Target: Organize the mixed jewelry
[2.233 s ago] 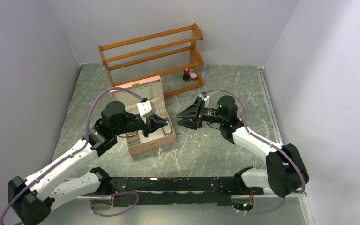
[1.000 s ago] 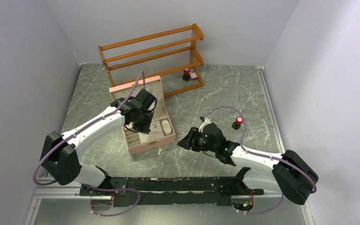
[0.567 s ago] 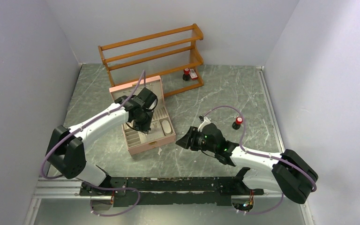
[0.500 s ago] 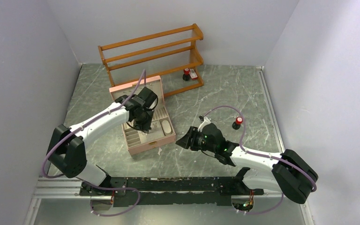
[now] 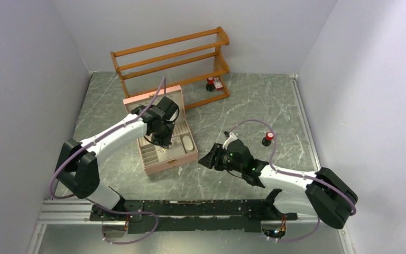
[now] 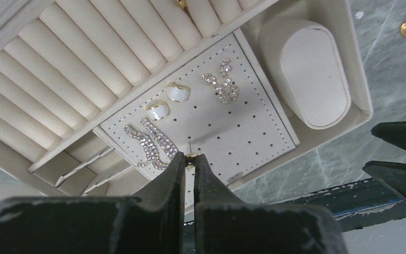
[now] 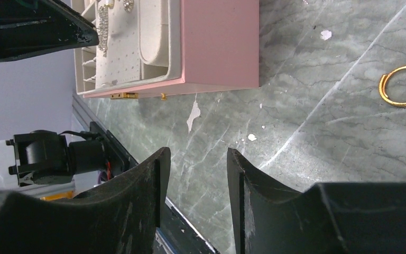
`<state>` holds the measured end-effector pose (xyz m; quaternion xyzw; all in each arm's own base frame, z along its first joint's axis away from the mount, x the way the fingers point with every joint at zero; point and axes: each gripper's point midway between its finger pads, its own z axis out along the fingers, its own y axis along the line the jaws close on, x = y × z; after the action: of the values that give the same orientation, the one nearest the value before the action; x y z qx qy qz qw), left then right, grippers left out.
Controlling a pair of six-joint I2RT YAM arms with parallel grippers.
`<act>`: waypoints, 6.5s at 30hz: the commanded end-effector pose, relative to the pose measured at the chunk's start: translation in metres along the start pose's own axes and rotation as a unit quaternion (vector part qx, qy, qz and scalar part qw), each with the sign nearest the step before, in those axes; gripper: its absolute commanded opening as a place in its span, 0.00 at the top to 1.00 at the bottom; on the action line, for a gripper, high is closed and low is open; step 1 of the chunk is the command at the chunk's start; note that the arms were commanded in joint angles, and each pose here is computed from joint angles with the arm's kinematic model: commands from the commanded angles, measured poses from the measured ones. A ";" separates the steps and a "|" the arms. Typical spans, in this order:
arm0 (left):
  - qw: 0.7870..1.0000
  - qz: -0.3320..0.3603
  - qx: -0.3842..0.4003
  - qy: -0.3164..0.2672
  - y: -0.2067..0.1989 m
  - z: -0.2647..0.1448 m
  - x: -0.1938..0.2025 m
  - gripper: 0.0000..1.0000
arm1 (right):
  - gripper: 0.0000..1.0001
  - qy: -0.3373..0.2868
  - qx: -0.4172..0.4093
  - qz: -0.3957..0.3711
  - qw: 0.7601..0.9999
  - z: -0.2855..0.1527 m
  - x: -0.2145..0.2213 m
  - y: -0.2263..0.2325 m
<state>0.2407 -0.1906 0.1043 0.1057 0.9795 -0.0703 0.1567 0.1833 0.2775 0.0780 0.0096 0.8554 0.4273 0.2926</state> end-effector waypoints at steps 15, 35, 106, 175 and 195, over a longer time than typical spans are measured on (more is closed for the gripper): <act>1.000 0.011 -0.007 0.027 0.004 0.005 0.006 0.95 | 0.53 0.005 -0.002 -0.007 1.000 0.009 0.003 0.003; 1.000 0.012 0.004 0.023 -0.001 0.009 0.002 0.79 | 0.53 0.003 -0.002 -0.009 1.000 0.008 0.002 0.004; 0.859 0.040 0.294 -0.416 -0.022 -0.196 0.031 0.06 | 0.67 0.069 0.384 -0.177 0.904 -0.033 -0.034 -0.099; 0.821 -0.045 0.454 -0.343 -0.077 -0.174 0.022 0.08 | 1.00 0.030 -0.164 -0.060 0.984 -0.049 -0.042 0.126; 0.729 -0.040 0.619 -0.288 -0.115 -0.210 0.033 0.40 | 1.00 0.023 -0.369 -0.018 0.929 -0.097 -0.060 0.216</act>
<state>0.1357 -0.2596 0.2837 0.0829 0.6726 -0.6590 0.3263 0.1358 0.3257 0.2910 -0.1094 0.6639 0.6932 0.2584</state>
